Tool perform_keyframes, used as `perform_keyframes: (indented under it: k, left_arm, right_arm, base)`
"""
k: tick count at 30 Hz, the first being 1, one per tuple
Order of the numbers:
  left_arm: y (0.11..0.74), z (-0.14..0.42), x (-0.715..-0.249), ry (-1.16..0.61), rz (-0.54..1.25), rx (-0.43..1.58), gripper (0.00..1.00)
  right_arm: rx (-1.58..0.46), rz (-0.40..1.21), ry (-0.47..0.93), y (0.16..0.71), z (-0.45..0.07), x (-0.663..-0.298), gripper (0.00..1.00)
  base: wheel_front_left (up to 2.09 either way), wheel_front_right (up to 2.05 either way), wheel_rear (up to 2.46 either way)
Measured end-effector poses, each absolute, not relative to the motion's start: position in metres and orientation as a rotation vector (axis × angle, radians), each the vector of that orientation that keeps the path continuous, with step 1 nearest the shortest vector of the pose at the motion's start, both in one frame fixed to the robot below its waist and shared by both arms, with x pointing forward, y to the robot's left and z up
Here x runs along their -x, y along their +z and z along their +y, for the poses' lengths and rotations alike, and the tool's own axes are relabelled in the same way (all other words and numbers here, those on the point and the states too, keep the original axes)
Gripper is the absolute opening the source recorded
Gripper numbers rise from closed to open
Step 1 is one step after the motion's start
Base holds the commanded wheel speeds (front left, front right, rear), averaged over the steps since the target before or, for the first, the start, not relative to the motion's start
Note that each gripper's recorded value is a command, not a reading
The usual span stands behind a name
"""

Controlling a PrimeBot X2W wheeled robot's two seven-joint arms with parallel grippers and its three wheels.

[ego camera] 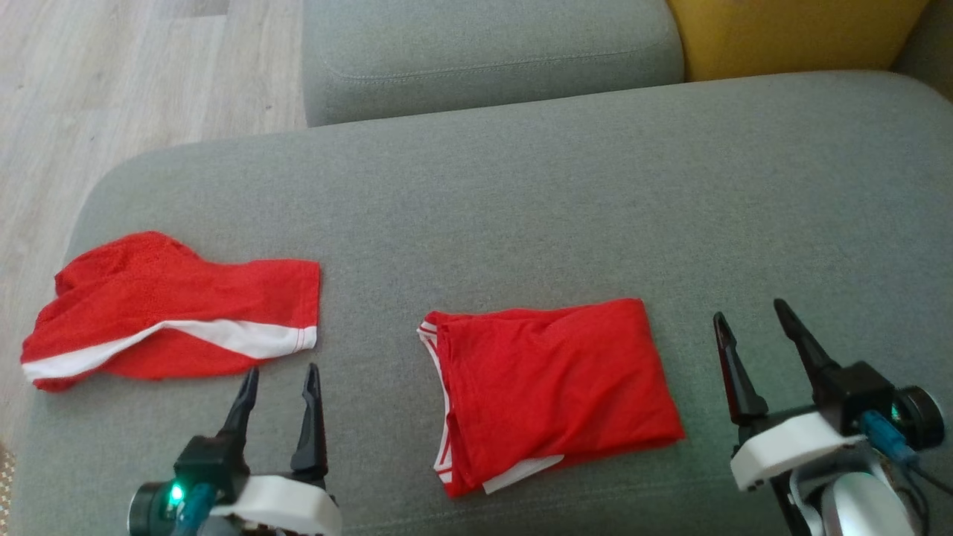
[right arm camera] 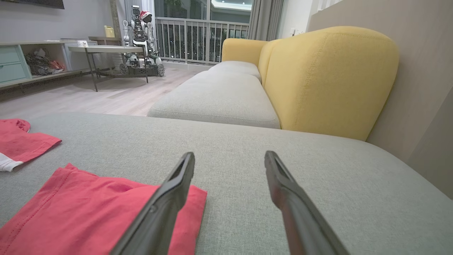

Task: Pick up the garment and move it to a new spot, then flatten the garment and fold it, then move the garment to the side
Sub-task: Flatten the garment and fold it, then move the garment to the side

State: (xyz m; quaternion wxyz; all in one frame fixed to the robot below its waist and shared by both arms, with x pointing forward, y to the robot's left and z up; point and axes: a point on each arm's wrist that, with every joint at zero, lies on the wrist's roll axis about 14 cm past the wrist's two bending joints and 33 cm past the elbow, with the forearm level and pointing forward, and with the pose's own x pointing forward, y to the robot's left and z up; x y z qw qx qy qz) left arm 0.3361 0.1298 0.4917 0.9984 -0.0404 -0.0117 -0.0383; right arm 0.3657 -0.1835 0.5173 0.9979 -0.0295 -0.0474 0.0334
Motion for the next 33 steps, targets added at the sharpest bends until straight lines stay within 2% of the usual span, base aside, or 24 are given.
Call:
perform_keyframes:
  k: [16,33]
  left_arm:
    - [0.488,0.137,-0.336,-0.055,-0.013,0.078,1.0]
    - [0.475,0.141,-0.342,-0.052,0.028,0.06,1.0]
  right_arm:
    - [0.04,-0.11,0.058,0.519,-0.186,-0.364,1.0]
    - [-0.196,0.224,0.094,0.424,-0.157,-0.372,1.0]
  base:
    - [0.0,0.0,0.0]
    - [0.0,0.0,0.0]
